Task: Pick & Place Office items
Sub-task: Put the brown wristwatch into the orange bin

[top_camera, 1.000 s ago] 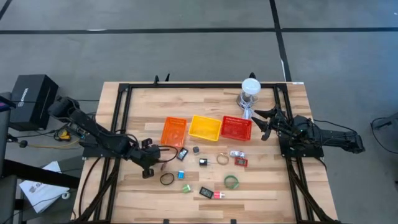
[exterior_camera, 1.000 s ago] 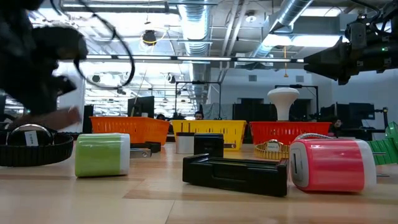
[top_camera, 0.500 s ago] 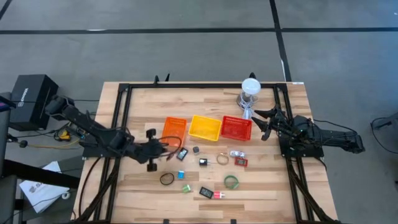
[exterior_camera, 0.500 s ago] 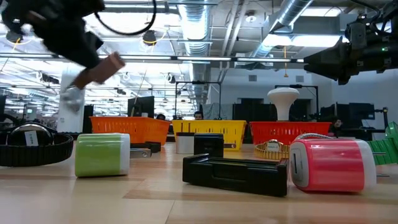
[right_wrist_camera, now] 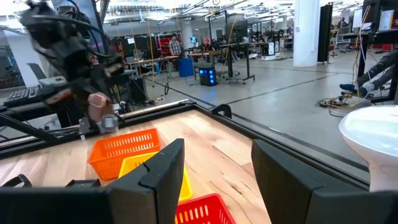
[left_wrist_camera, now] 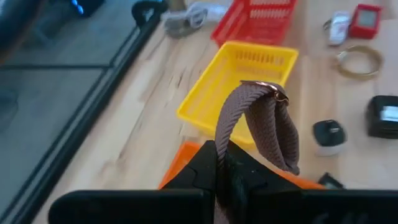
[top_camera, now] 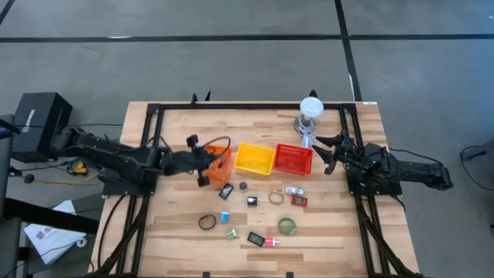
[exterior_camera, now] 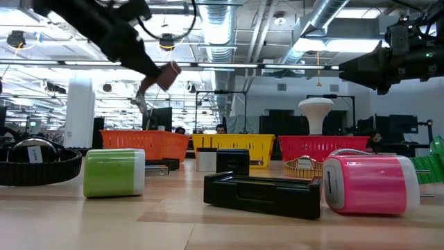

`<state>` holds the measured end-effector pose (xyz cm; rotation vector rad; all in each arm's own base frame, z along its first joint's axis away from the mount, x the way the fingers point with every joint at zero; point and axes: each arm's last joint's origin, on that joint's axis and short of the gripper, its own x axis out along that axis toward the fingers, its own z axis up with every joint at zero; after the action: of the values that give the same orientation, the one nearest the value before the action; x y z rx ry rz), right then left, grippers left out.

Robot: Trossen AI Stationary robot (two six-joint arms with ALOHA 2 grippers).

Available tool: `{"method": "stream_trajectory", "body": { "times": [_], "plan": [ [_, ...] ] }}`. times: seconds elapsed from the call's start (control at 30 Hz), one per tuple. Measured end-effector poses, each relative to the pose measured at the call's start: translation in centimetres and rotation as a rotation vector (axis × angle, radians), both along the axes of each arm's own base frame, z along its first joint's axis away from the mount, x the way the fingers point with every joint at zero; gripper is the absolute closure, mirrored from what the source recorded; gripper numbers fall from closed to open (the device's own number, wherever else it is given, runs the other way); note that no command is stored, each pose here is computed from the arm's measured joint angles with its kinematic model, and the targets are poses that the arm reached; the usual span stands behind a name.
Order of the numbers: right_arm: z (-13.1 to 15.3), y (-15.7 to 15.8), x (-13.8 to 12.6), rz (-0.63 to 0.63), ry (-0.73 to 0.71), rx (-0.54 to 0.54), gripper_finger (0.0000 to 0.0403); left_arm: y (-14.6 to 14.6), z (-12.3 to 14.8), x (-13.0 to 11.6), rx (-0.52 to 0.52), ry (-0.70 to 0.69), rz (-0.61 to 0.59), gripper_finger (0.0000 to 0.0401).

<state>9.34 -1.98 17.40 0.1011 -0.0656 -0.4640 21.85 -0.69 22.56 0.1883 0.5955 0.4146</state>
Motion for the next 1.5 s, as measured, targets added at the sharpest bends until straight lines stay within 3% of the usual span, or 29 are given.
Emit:
{"method": "stream_trajectory", "body": {
  "times": [0.33, 1.03, 1.37, 1.5],
  "plan": [
    [0.0, 0.0, 0.0, 0.0, 0.0, 0.0, 0.0223, 3.1, -3.6, 1.0, -0.031, 0.067, 0.064, 0.0396],
    [0.0, 0.0, 0.0, 0.002, -0.013, 0.027, 0.0223, 3.7, -8.0, 2.0, -0.08, 0.231, 0.109, 0.0393],
    [0.0, 0.0, 0.0, 0.01, -0.015, 0.031, 0.0223, 3.7, -8.0, 1.9, -0.1, 0.217, 0.13, 0.033],
    [0.0, 0.2, 0.1, 0.079, -0.018, 0.031, 0.0223, 3.7, -7.7, 1.9, -0.1, 0.2, 0.13, 0.0306]
  ]
}}
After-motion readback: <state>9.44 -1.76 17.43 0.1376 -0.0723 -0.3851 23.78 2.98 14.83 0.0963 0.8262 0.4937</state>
